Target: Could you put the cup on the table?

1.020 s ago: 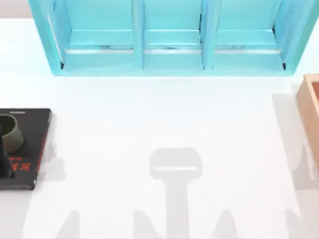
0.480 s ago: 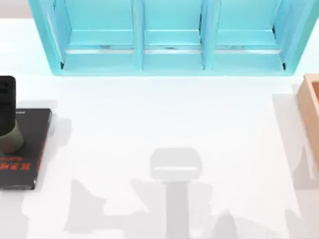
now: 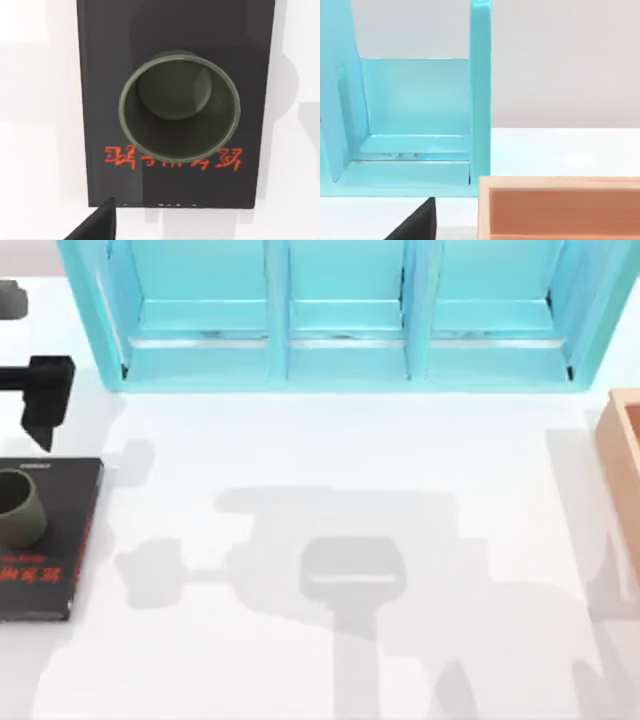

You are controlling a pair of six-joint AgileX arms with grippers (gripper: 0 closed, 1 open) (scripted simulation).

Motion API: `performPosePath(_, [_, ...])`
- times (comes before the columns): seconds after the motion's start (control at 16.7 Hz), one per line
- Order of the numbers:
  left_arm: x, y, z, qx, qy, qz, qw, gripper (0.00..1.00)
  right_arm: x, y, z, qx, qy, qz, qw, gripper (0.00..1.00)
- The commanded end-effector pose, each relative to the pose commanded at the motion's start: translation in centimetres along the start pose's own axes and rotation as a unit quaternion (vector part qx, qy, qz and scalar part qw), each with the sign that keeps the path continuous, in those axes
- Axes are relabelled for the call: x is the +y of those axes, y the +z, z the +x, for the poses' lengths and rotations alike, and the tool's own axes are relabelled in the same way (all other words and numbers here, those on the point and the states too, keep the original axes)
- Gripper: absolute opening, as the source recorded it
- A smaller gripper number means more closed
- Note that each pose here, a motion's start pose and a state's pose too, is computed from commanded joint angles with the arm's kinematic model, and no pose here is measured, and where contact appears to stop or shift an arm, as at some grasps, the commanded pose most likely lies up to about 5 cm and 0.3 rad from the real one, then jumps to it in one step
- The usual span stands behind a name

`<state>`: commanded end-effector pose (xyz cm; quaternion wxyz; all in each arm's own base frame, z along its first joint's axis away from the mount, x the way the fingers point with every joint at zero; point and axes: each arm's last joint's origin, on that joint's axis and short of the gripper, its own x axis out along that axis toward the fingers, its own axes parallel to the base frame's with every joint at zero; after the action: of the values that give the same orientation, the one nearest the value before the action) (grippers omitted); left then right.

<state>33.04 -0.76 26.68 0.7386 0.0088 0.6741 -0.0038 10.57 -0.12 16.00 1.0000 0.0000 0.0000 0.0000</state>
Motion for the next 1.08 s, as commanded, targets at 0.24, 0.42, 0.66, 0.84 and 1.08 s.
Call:
performPosePath(0.24, [-0.1,2.1,1.0,0.044,-0.002,0.001,0.999,1.00,0.0,0.0,0.0,0.000,0.000,0.000,1.000,1.00])
performPosePath(0.42, [-0.1,2.2,1.0,0.046,-0.002,0.001,0.999,1.00,0.0,0.0,0.0,0.000,0.000,0.000,1.000,1.00])
performPosePath(0.66, [0.0,2.2,1.5,0.047,-0.002,0.000,0.999,1.00,0.0,0.0,0.0,0.000,0.000,0.000,1.000,1.00])
performPosePath(0.84, [-0.1,2.2,4.2,0.048,-0.002,0.001,0.999,1.00,0.0,0.0,0.0,0.000,0.000,0.000,1.000,1.00])
performPosePath(1.08, [-0.2,1.8,9.2,0.041,-0.002,0.001,0.999,1.00,0.0,0.0,0.0,0.000,0.000,0.000,1.000,1.00])
